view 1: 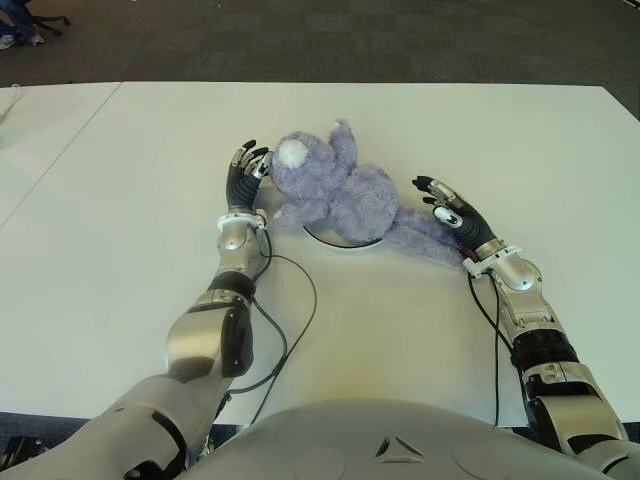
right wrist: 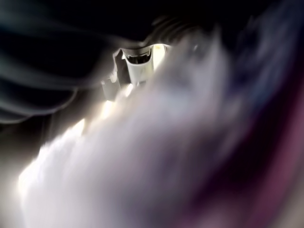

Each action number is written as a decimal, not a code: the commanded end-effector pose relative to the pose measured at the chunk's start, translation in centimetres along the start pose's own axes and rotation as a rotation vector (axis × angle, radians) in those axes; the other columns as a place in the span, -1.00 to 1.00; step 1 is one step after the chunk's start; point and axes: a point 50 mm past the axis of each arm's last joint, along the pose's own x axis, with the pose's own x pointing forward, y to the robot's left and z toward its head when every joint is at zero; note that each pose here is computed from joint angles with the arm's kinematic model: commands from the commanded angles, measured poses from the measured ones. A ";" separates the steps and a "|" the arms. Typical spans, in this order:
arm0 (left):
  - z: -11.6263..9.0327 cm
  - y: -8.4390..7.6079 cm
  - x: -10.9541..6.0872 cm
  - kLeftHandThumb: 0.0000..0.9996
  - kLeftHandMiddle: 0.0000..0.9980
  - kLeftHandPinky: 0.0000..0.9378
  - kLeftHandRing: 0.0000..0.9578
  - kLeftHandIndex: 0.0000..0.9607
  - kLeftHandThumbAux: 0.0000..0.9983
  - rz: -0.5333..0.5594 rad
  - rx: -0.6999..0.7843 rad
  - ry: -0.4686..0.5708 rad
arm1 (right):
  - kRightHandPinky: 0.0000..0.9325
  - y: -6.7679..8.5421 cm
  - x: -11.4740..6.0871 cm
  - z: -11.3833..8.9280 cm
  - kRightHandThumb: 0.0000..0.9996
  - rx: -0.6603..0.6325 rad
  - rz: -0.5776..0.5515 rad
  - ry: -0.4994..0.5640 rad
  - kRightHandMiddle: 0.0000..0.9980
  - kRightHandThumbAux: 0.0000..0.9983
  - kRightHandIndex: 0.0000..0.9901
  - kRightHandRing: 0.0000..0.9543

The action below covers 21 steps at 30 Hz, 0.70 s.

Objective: Put the doll into the plate.

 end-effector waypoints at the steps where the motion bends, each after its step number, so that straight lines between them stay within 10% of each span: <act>1: -10.4 1.7 -8.8 -1.00 -0.44 -0.38 -0.39 -0.59 0.15 0.100 -0.061 0.506 | -1.00 -0.4 -0.3 -0.4 -1.00 0.060 -0.065 0.028 -1.00 -0.52 -1.00 -1.00; 21: -10.4 1.6 -8.8 -1.00 -0.45 -0.41 -0.40 -0.58 0.16 0.098 -0.060 0.507 | -1.00 -1.6 -0.1 -1.1 -1.00 0.167 -0.101 0.073 -1.00 -0.42 -1.00 -1.00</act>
